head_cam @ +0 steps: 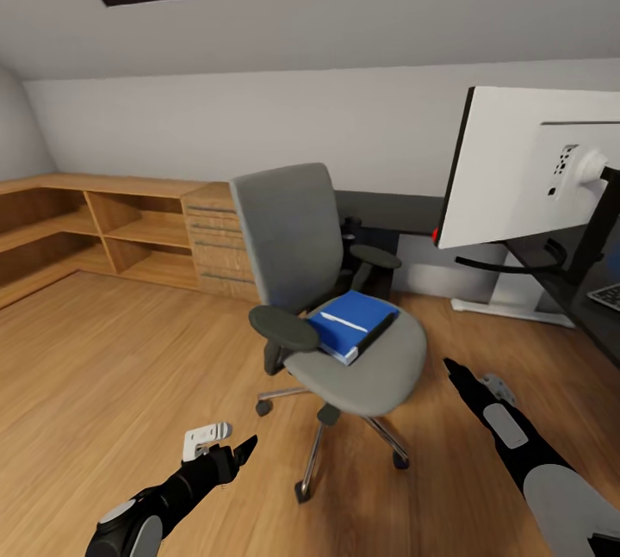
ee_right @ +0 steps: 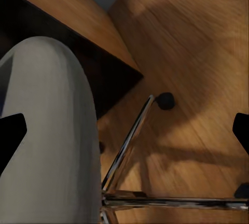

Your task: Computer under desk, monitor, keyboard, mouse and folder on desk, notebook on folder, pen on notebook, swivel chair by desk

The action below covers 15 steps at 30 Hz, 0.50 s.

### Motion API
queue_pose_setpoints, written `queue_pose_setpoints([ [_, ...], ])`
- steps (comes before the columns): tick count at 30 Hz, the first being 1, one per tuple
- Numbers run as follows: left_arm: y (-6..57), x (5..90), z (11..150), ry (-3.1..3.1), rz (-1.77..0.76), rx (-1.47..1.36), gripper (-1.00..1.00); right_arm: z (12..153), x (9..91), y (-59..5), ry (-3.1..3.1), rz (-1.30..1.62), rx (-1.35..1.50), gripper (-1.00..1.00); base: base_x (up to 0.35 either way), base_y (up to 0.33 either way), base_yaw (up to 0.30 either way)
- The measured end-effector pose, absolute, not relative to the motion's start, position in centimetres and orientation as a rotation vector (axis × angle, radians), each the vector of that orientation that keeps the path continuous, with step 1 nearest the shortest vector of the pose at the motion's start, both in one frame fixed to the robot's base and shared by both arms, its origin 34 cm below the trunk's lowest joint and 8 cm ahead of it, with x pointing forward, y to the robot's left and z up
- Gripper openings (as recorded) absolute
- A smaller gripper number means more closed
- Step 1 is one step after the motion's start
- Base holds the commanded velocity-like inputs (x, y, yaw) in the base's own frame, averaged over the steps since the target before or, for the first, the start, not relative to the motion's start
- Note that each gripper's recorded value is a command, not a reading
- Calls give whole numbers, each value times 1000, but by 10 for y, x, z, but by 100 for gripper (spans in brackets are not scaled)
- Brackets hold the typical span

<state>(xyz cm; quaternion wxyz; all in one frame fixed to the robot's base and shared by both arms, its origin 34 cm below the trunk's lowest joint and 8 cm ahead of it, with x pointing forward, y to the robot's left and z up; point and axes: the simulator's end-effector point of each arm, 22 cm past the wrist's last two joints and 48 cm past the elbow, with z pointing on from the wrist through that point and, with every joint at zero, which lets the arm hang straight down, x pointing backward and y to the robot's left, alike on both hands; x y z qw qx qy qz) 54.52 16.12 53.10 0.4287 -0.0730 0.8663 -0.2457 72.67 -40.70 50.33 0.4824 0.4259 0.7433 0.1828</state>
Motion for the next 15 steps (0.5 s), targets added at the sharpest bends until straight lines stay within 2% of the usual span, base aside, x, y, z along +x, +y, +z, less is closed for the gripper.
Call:
queue_pose_setpoints([
  [9, 162, 545, 531, 2163, -612, -185, 100, 503, 727, -407, 1812, 446, 1038, 100, 48, 0, -1],
  [15, 163, 546, 532, 2160, -610, -188, 100, 503, 727, -407, 1811, 446, 1038, 100, 184, 0, 0],
])
